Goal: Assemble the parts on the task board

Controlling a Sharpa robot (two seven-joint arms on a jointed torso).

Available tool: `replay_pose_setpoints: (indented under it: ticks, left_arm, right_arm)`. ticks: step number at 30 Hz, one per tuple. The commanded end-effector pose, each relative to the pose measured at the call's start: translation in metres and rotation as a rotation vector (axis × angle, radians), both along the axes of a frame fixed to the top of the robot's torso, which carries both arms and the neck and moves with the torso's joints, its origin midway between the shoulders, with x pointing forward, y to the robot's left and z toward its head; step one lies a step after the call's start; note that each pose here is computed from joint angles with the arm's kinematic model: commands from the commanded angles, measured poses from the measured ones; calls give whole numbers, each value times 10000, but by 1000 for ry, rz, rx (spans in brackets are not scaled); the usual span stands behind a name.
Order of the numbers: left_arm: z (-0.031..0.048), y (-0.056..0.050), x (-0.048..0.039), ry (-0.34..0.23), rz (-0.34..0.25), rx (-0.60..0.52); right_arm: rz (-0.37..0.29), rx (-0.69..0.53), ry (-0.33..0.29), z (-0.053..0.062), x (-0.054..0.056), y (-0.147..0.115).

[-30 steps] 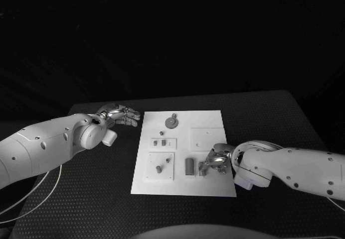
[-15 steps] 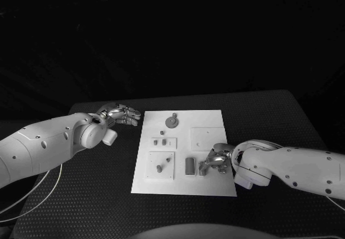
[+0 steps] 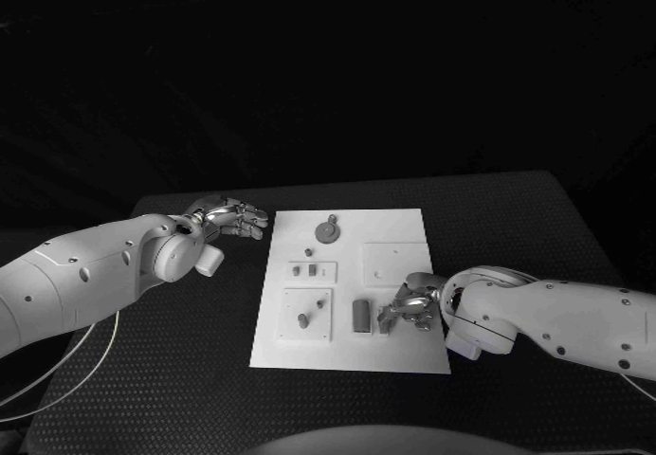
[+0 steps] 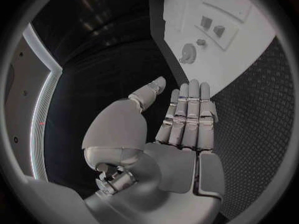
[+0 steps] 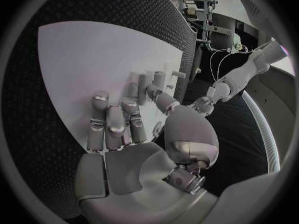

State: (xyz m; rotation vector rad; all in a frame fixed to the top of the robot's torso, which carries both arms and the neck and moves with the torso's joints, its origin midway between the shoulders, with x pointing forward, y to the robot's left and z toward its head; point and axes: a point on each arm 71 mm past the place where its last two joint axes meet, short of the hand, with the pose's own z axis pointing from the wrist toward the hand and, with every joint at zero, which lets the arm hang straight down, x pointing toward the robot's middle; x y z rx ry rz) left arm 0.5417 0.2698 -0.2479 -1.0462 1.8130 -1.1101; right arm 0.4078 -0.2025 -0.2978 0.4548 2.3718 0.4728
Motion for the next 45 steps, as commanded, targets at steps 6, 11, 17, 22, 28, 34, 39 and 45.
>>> replay_pose_setpoints:
  ticks: [6,11,17,22,28,34,39,45]
  left_arm:
    - [7,-19,-3,0,-13,-12]
    - [7,-19,-3,0,-13,-12]
    - [7,-19,-4,1,-14,-12]
    - [7,-21,-4,1,-14,-12]
    - [7,-22,-3,1,-15,-12]
    - [6,-19,-3,1,-14,-12]
    - [6,-18,-3,1,-15,-12]
    - [7,-17,-3,1,-14,-12]
  right_arm:
    - [54,15,16,-16,-34,56]
    - [63,15,18,-18,-37,62]
    - [77,14,26,-22,-49,75]
    - [77,14,26,-23,-50,76]
    - [74,18,21,-20,-45,75]
    - [78,24,23,-21,-47,81]
    - [79,27,23,-21,-48,86]
    - [81,28,22,-21,-49,86]
